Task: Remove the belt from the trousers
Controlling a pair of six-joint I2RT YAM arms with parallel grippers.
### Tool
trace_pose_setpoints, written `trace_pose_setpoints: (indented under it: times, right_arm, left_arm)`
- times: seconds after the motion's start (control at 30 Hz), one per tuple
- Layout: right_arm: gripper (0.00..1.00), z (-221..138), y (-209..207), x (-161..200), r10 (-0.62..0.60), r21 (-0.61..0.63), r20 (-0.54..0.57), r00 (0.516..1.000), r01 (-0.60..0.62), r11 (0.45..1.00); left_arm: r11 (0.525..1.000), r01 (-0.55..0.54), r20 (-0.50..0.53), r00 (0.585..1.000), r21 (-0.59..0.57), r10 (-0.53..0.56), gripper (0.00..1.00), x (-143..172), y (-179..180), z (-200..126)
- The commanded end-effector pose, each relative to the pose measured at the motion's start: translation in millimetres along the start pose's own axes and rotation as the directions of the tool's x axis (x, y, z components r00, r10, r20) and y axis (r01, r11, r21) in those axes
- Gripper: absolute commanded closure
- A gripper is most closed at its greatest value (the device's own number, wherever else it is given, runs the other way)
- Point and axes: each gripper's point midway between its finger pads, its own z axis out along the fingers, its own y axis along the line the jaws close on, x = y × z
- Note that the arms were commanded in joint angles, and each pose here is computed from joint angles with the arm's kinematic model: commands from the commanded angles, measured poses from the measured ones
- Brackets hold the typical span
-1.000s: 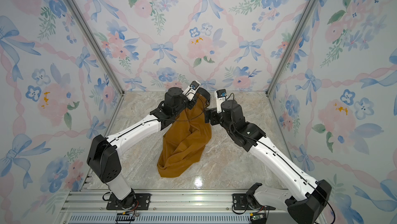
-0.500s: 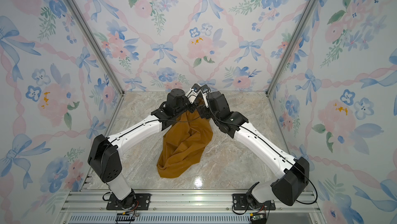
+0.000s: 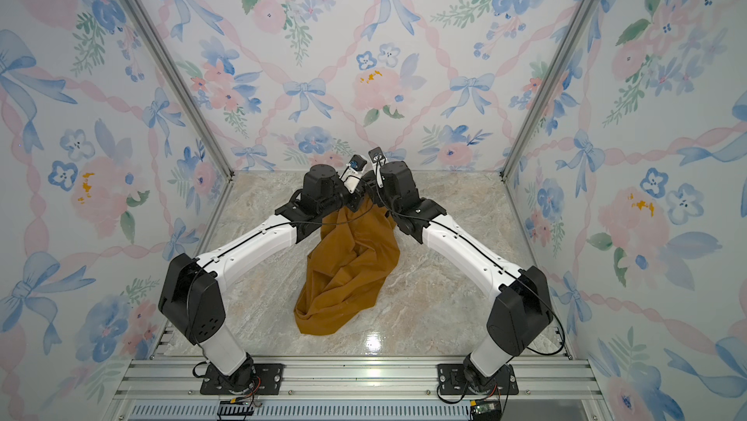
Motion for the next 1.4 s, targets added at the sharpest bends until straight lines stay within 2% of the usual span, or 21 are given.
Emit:
trace_pose_setpoints:
  times: [0.0, 0.03, 0.13, 0.17, 0.23, 0.27, 0.3, 0.33, 0.37, 0.43, 0.57, 0.6, 0.7, 0.8, 0.9, 1.0, 1.13, 1.23, 1.3, 1.37]
  right_arm:
    - [0.2, 14, 14, -29, 0.002, -0.059, 0.103, 0.995, 0.004, 0.998]
    - [0.27, 16, 15, -29, -0.008, -0.058, 0.097, 0.995, 0.013, 0.998]
    - [0.62, 17, 12, -34, -0.002, -0.038, 0.106, 0.994, 0.006, 0.999]
    - [0.71, 14, 11, -38, 0.023, -0.034, 0.125, 0.992, -0.019, 0.999]
    - [0.72, 7, 5, -48, 0.091, -0.032, 0.172, 0.981, -0.086, 0.996]
    - [0.72, 5, 1, -54, 0.128, -0.031, 0.195, 0.972, -0.125, 0.992]
    - [0.87, 2, -2, -59, 0.158, -0.033, 0.214, 0.964, -0.155, 0.987]
    - [0.97, 0, -6, -64, 0.187, -0.024, 0.23, 0.955, -0.186, 0.982]
    - [1.0, -2, -11, -71, 0.219, -0.019, 0.249, 0.943, -0.221, 0.975]
    - [1.0, -7, -22, -85, 0.289, -0.028, 0.287, 0.913, -0.294, 0.955]
    - [1.0, -21, -45, -116, 0.445, -0.088, 0.372, 0.814, -0.447, 0.89]
    - [1.0, -23, -48, -121, 0.48, -0.115, 0.388, 0.787, -0.475, 0.872]
    - [1.0, -50, -67, -148, 0.586, -0.206, 0.455, 0.67, -0.561, 0.802]
    - [1.0, -69, -77, -162, 0.642, -0.257, 0.471, 0.605, -0.602, 0.756]
    - [1.0, -86, -89, -164, 0.66, -0.258, 0.481, 0.578, -0.626, 0.736]
    - [1.0, -91, -105, -151, 0.695, -0.241, 0.466, 0.548, -0.677, 0.695]
    - [1.0, -81, -122, -118, 0.755, -0.214, 0.427, 0.498, -0.755, 0.619]
    - [1.0, -73, -123, -97, 0.798, -0.219, 0.393, 0.457, -0.796, 0.564]
    - [1.0, -68, -115, -92, 0.797, -0.226, 0.361, 0.484, -0.784, 0.579]
    - [1.0, -60, -100, -89, 0.78, -0.229, 0.285, 0.557, -0.751, 0.619]
  left_arm:
    - [0.981, -0.022, 0.153, 0.988, 0.191, -0.008, 1.0, -48, -33, -30]
    - [0.982, -0.022, 0.15, 0.989, 0.189, -0.006, 1.0, -46, -32, -30]
    - [0.983, -0.013, 0.138, 0.99, 0.181, -0.012, 1.0, -41, -29, -29]
    - [0.985, -0.006, 0.132, 0.991, 0.174, -0.017, 1.0, -38, -27, -28]
    - [0.988, 0.023, 0.116, 0.992, 0.151, -0.041, 0.99, -33, -23, -24]
    - [0.99, 0.038, 0.109, 0.993, 0.136, -0.053, 0.94, -31, -20, -22]
    - [0.991, 0.05, 0.107, 0.992, 0.123, -0.063, 0.91, -31, -18, -20]
    - [0.992, 0.056, 0.109, 0.992, 0.117, -0.069, 0.88, -32, -16, -18]
    - [0.993, 0.066, 0.112, 0.991, 0.101, -0.077, 0.85, -34, -12, -16]
    - [0.993, 0.106, 0.127, 0.986, 0.047, -0.111, 0.77, -44, 0, -11]
    - [0.962, 0.258, 0.199, 0.951, -0.092, -0.237, 0.35, -62, 34, -1]
    - [0.95, 0.294, 0.218, 0.939, -0.107, -0.266, 0.29, -65, 39, 2]
    - [0.9, 0.41, 0.244, 0.897, -0.146, -0.369, 0.03, -56, 54, 21]
    - [0.848, 0.488, 0.207, 0.869, -0.207, -0.449, 0.02, -18, 66, 40]
    - [0.79, 0.549, 0.153, 0.835, -0.273, -0.528, 0.02, 36, 76, 46]
    - [0.755, 0.584, 0.106, 0.806, -0.298, -0.582, 0.02, 86, 76, 42]
    - [0.734, 0.609, 0.055, 0.779, -0.301, -0.624, 0.02, 132, 66, 31]
    - [0.744, 0.601, 0.044, 0.786, -0.291, -0.617, 0.02, 145, 60, 21]
    - [0.777, 0.569, 0.061, 0.816, -0.269, -0.575, 0.02, 133, 58, 11]
    - [0.828, 0.504, 0.11, 0.863, -0.247, -0.493, 0.02, 106, 61, -5]
